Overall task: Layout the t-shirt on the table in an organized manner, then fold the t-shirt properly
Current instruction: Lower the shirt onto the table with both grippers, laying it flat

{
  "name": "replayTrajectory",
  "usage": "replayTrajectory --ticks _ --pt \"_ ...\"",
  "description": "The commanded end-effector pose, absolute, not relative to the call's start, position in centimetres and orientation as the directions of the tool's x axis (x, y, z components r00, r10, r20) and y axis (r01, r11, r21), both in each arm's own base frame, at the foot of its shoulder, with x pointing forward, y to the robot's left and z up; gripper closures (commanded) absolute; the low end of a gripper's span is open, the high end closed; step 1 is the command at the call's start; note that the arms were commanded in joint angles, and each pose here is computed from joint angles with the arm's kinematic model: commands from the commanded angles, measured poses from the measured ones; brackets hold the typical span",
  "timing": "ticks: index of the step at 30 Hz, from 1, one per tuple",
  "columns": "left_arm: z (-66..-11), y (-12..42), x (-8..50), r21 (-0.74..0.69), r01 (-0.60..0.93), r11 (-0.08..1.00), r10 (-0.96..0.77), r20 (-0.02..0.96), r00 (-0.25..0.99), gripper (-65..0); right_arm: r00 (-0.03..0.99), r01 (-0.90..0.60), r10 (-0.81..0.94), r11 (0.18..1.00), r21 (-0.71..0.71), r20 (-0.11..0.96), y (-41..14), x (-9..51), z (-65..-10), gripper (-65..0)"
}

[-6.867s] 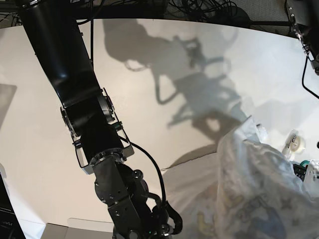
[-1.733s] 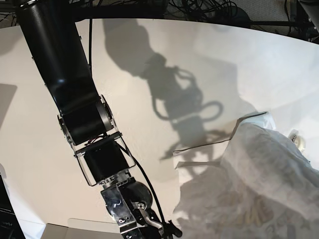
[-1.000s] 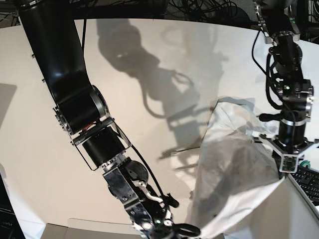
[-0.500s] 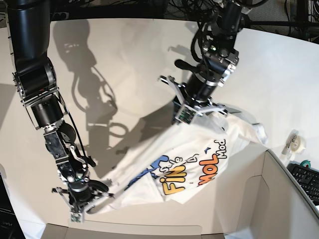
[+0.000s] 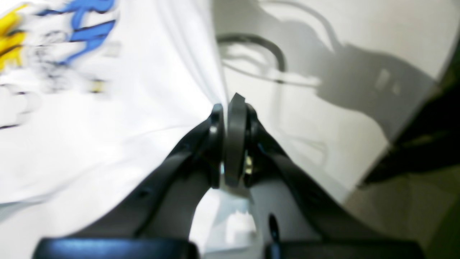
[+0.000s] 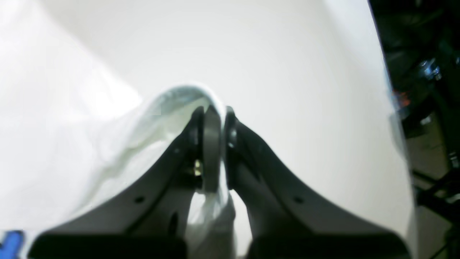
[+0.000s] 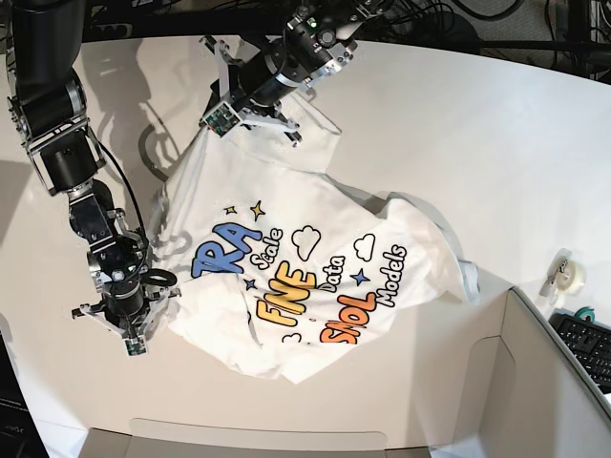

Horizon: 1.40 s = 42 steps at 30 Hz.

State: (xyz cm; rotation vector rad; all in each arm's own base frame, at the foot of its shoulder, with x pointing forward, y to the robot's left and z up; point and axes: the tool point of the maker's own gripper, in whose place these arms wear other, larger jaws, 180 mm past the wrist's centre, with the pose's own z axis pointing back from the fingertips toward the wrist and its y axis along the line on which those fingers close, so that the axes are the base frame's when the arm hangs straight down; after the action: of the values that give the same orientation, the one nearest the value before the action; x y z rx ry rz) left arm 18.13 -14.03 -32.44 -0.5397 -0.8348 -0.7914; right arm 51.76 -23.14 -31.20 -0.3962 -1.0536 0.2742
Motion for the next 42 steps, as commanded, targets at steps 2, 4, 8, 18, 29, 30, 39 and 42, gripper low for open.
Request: replayTrajectory --ticks 2,4,8,18,29,30,39,42 --pt "-31.6 -15.2 17.3 -0.186 0.799 0.572 -0.362 0.817 0.449 -0.3 0.383 0.01 0.471 0.858 -0.513 0.795 -23.9 53.2 -27.7 0.0" --pt "-31.9 -15.5 16.8 -0.218 0.799 0.56 -0.359 0.805 0.472 -0.3 0.377 0.0 0.512 0.834 -0.552 0.772 -23.7 53.1 -27.9 0.0" --pt "-32.2 -15.7 16.6 -0.239 0.8 0.55 -0.363 0.795 0.487 -0.4 0.362 -0.008 0.571 0.793 -0.61 0.737 -23.5 53.1 -27.7 0.0" --pt "-32.2 -15.7 16.6 -0.237 0.802 0.548 -0.365 0.795 0.485 -0.4 0.402 0.077 0.512 0.807 -0.586 0.759 -27.3 52.0 -27.6 0.0" --pt "-33.3 -15.6 16.4 -0.239 0.8 0.551 -0.386 0.777 0.498 -0.4 0.356 0.057 0.522 0.816 -0.575 0.776 -26.6 47.3 -25.0 0.0" --pt "-33.4 -15.6 16.4 -0.238 0.799 0.551 -0.389 0.774 0.499 -0.4 0.377 0.061 0.514 0.816 -0.575 0.77 -27.2 47.0 -25.8 0.0" --pt "-34.5 -15.5 16.2 -0.242 0.797 0.553 -0.408 0.755 0.513 -0.4 0.61 0.133 0.549 0.64 -0.757 0.571 -35.9 44.4 -31.6 0.0" --pt "-35.2 -14.9 16.0 -0.236 0.798 0.554 -0.427 0.743 0.516 -0.4 0.636 0.112 0.574 0.592 -0.798 0.515 -35.9 43.8 -32.8 0.0"
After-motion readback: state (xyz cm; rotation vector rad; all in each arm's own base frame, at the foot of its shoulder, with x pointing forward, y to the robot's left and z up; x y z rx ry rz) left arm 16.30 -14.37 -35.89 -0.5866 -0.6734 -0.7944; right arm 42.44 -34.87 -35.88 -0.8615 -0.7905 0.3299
